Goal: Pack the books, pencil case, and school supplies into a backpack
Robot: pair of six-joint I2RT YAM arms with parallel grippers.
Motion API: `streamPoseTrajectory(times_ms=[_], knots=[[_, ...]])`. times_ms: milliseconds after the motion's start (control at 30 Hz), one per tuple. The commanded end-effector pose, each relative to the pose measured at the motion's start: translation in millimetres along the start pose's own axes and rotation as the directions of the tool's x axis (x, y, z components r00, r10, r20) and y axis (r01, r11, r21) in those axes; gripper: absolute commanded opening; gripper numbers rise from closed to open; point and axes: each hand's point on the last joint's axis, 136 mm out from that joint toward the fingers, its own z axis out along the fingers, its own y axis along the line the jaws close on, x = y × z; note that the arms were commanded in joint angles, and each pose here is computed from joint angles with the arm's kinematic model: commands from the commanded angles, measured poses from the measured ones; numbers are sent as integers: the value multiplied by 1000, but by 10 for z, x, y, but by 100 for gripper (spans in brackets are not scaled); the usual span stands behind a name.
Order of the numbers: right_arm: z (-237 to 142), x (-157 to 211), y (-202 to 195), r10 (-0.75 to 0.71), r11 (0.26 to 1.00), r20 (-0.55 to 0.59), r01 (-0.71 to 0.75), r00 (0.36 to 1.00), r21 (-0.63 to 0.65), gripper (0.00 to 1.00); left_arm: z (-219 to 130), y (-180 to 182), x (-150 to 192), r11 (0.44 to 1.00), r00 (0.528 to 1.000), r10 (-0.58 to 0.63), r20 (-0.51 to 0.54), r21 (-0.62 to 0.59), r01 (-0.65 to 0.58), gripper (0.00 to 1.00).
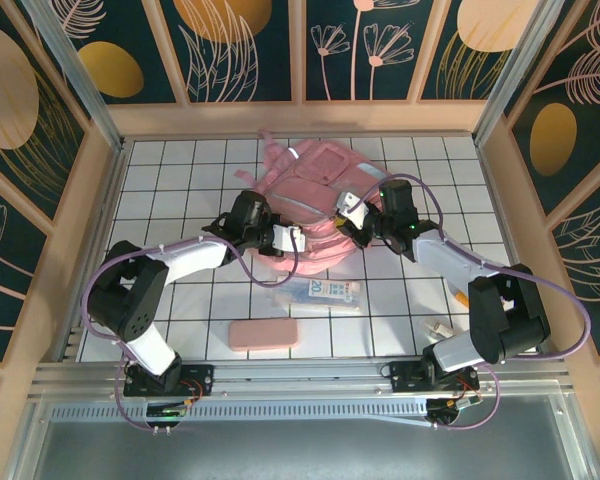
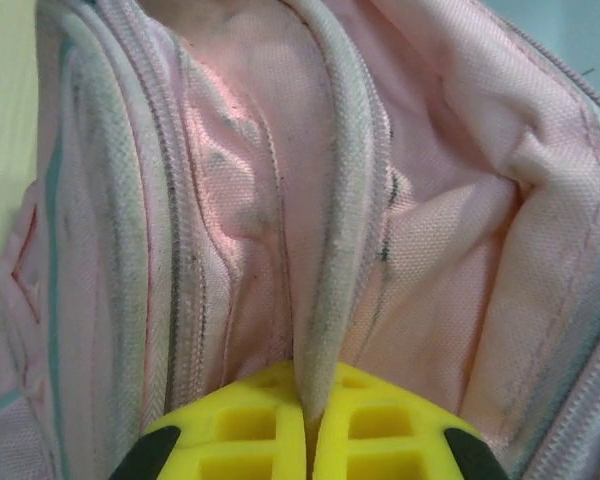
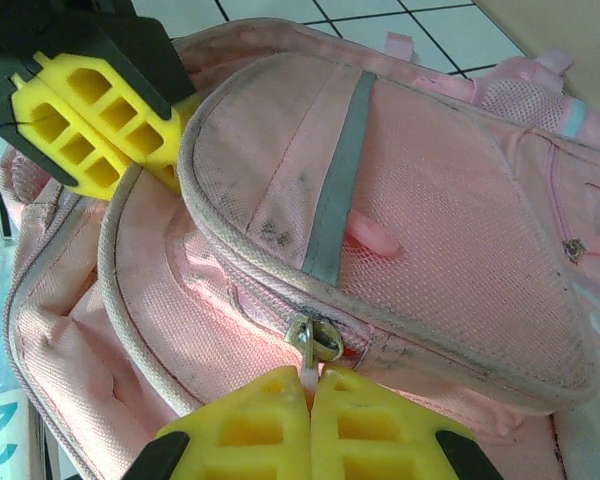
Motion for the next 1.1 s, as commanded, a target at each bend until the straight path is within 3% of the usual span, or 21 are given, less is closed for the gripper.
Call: streamPoseTrajectory(times_ms=[0, 67, 133, 200, 300, 400, 533, 800, 1067], knots=[[-159, -357, -7, -41, 999, 117, 40, 992, 8, 0, -43, 183, 57, 996, 999, 20, -42, -81, -23, 0], [-162, -337, -30, -18, 1000, 112, 15, 994, 23, 1, -106, 229, -11, 994, 999, 42, -23, -102, -44, 0], [-175, -312, -69, 18, 998, 109, -23, 994, 50, 27, -157, 272, -79, 992, 999, 41, -1, -119, -41, 0], [-238, -262, -92, 68, 996, 96, -74, 993, 59, 44, -195, 305, -147, 993, 999, 28, 23, -119, -25, 0], [-471, -25, -235, 190, 976, 52, -194, 980, 103, 50, -225, 335, -209, 993, 999, 10, 40, -115, -6, 0], [-682, 335, -288, 200, 967, -33, -192, 979, 165, 51, -261, 367, -227, 991, 999, 11, 45, -136, -5, 0], [-675, 708, -302, 184, 969, -187, -147, 965, 197, 51, -278, 358, -240, 990, 998, 19, 53, -138, -12, 0], [-473, 915, -531, 279, 953, -180, -249, 943, 172, 45, -305, 355, -327, 989, 994, 1, 106, -147, 14, 0], [-225, 863, -603, 318, 947, -95, -311, 943, 83, 41, -372, 383, -496, 987, 981, -7, 191, -153, 37, 0]])
